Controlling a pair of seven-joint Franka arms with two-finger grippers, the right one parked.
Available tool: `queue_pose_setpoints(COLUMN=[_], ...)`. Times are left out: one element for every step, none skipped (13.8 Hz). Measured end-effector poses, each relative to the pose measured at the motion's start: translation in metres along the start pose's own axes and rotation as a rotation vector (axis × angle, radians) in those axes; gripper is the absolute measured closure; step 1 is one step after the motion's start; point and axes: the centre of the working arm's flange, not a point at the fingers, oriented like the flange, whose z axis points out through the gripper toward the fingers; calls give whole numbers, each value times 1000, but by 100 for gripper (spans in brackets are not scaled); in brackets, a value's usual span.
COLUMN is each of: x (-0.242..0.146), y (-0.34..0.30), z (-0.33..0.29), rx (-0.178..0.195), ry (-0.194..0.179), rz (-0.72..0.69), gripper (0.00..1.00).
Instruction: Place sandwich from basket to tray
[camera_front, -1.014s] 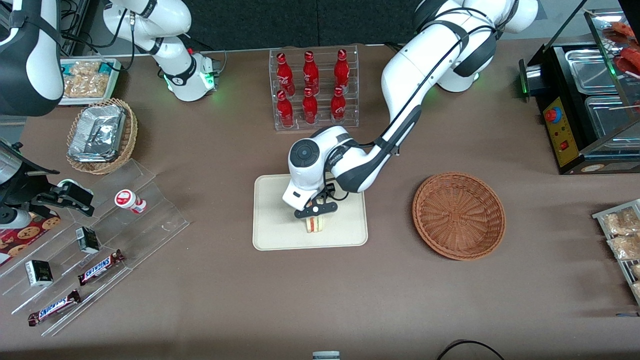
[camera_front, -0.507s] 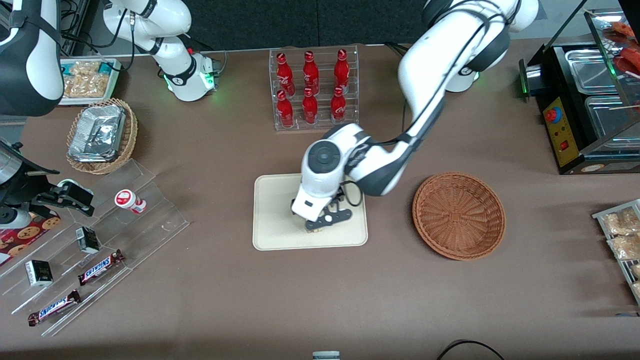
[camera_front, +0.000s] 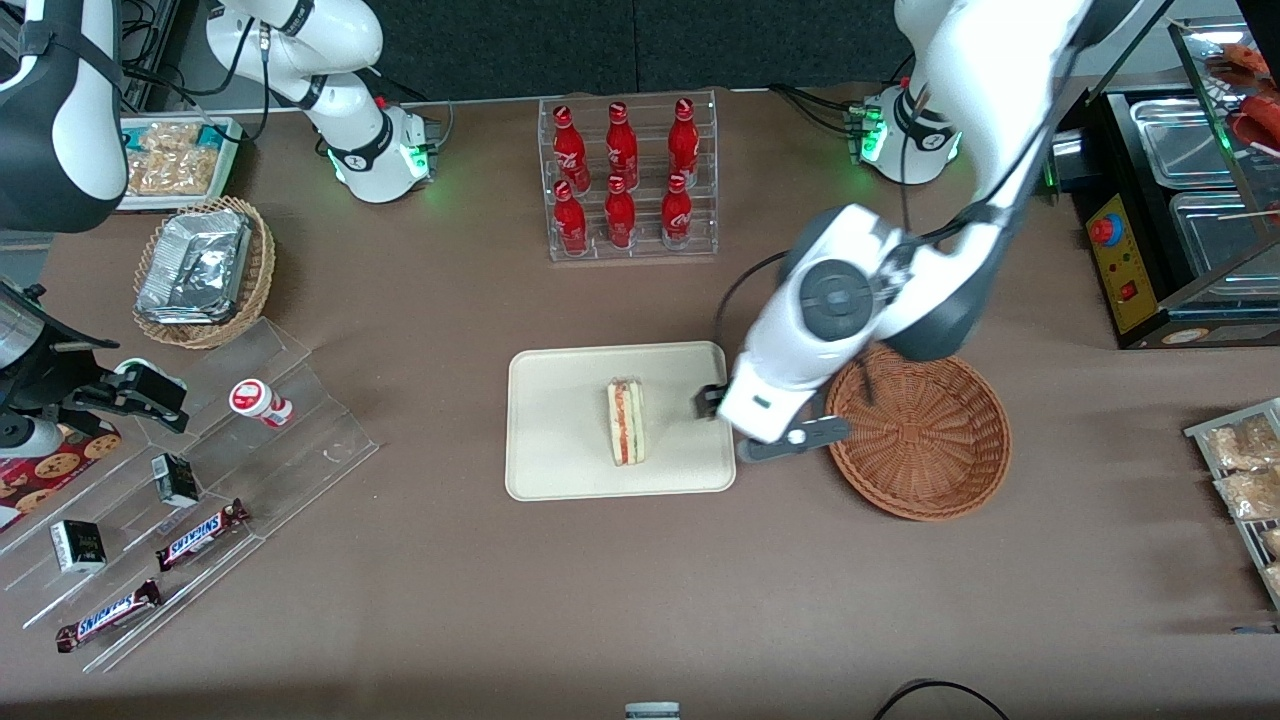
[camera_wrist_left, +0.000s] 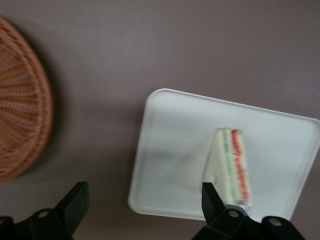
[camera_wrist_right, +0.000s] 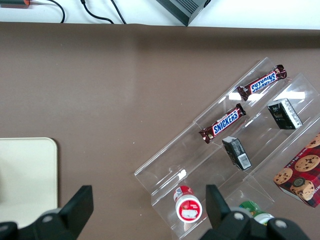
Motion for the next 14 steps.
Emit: queue_pose_setpoints(x=[0,0,-1,-1,0,1,1,1,0,-1,-4,-6,-9,-13], y=[-25,-51,-75,-100,-124,-149,-171,-192,-210,-228,-245,-260,-273,-281], z=[-2,-5,-9,-14,-18,-22,-26,-31,-37,-44,-53,-64,-77,-91], rx=[12,29,45,59,72,81,85,89,93,99,105,107,108,112], ry=[-1,-2,-2,-2,-3,-4,-5,-5,-1,4,1,-5,-9,-8], rz=[21,49,81,107,130,150,167,184,201,214,221,218,209,203], gripper=[0,0,0,0,0,0,0,0,0,0,0,0,0,0])
